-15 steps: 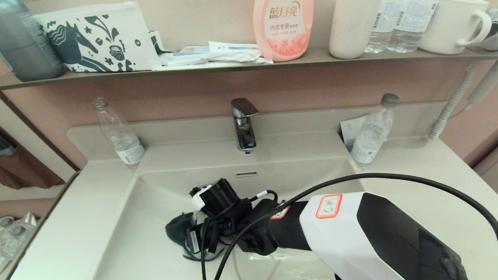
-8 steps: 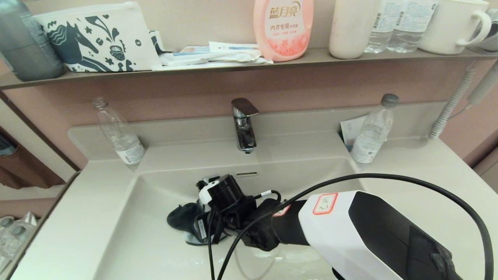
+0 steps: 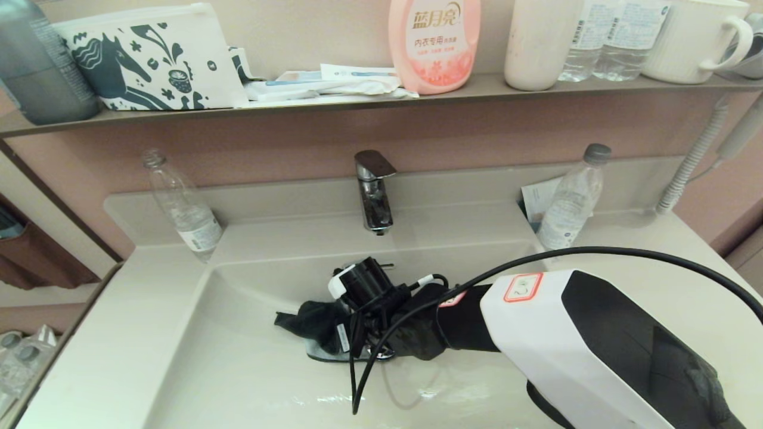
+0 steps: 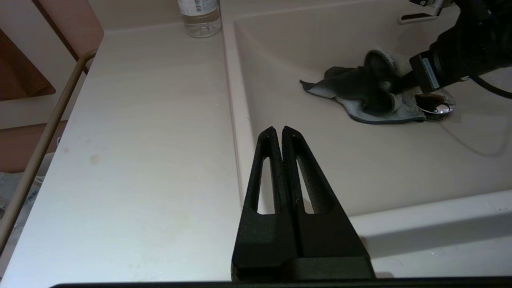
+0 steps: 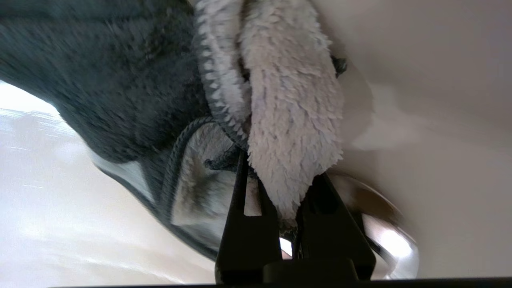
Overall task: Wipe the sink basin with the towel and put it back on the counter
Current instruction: Wipe the sink
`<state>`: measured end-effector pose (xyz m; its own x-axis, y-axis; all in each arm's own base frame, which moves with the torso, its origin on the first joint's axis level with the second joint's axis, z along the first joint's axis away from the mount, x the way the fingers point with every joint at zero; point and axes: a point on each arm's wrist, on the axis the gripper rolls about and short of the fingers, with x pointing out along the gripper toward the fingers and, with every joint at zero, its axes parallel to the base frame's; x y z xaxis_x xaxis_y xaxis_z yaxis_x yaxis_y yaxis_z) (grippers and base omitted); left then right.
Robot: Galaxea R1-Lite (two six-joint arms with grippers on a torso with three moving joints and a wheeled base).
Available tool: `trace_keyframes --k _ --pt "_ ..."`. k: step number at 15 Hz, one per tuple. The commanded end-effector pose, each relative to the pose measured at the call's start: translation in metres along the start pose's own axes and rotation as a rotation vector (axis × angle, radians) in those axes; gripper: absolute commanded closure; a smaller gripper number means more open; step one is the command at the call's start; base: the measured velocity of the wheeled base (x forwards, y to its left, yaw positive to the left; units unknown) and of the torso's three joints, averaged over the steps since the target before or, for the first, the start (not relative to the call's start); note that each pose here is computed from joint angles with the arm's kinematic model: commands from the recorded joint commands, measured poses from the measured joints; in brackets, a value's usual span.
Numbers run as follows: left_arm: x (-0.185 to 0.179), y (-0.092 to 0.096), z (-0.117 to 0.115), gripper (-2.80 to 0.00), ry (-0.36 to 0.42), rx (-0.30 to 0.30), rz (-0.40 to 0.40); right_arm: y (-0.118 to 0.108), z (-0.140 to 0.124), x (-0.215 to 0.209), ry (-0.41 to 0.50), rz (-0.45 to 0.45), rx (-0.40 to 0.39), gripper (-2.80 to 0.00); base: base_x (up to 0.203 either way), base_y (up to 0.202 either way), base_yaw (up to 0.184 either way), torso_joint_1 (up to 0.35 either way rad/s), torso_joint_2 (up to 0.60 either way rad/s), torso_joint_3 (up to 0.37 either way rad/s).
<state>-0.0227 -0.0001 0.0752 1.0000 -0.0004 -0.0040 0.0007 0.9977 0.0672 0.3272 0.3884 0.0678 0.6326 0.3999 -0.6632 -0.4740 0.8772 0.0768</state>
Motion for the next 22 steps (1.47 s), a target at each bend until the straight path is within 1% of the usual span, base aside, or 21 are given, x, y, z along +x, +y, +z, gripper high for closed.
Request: trace_keyframes --k 1,3,5,9,11,12,15,16,17,19,20,22 --pt "0.000 0.000 0.000 0.00 0.001 0.000 0.000 -0.011 0.004 -0.008 0.020 -0.092 0.005 0.00 0.000 0.000 0.000 0.000 0.00 0.000" --pt "0.000 0.000 0.000 0.00 0.001 0.000 0.000 -0.023 0.002 -0.015 0.035 -0.182 0.029 0.00 0.000 0.000 0.000 0.000 0.00 0.000" --pt "0.000 0.000 0.000 0.00 0.001 0.000 0.000 -0.040 -0.006 -0.028 0.080 -0.247 0.030 0.00 0.000 0.000 0.000 0.000 0.00 0.000" --pt "0.000 0.000 0.000 0.00 0.001 0.000 0.000 -0.094 -0.024 -0.049 0.176 -0.416 0.048 0.00 0.000 0.000 0.000 0.000 0.00 0.000" --pt "0.000 0.000 0.000 0.00 0.001 0.000 0.000 -0.115 -0.036 -0.068 0.271 -0.480 0.030 0.00 0.000 0.000 0.000 0.000 0.00 0.000" --pt "0.000 0.000 0.000 0.00 0.001 0.000 0.000 -0.120 -0.042 -0.079 0.340 -0.505 0.013 0.00 0.000 0.000 0.000 0.000 0.00 0.000" --pt "0.000 0.000 0.000 0.00 0.001 0.000 0.000 -0.124 -0.059 -0.099 0.553 -0.548 -0.055 0.00 0.000 0.000 0.000 0.000 0.00 0.000" --pt "0.000 0.000 0.000 0.00 0.001 0.000 0.000 -0.116 -0.064 -0.102 0.597 -0.544 -0.089 0.00 0.000 0.000 0.000 0.000 0.00 0.000" --pt "0.000 0.000 0.000 0.00 0.001 0.000 0.000 -0.111 -0.070 -0.097 0.617 -0.538 -0.107 0.00 0.000 0.000 0.000 0.000 0.00 0.000" --pt "0.000 0.000 0.000 0.00 0.001 0.000 0.000 -0.098 -0.082 -0.082 0.641 -0.530 -0.115 0.00 0.000 0.000 0.000 0.000 0.00 0.000" --pt "0.000 0.000 0.000 0.00 0.001 0.000 0.000 -0.090 -0.086 -0.072 0.631 -0.510 -0.111 0.00 0.000 0.000 0.000 0.000 0.00 0.000" --pt "0.000 0.000 0.000 0.00 0.001 0.000 0.000 -0.073 -0.084 -0.055 0.572 -0.421 -0.079 0.00 0.000 0.000 0.000 0.000 0.00 0.000"
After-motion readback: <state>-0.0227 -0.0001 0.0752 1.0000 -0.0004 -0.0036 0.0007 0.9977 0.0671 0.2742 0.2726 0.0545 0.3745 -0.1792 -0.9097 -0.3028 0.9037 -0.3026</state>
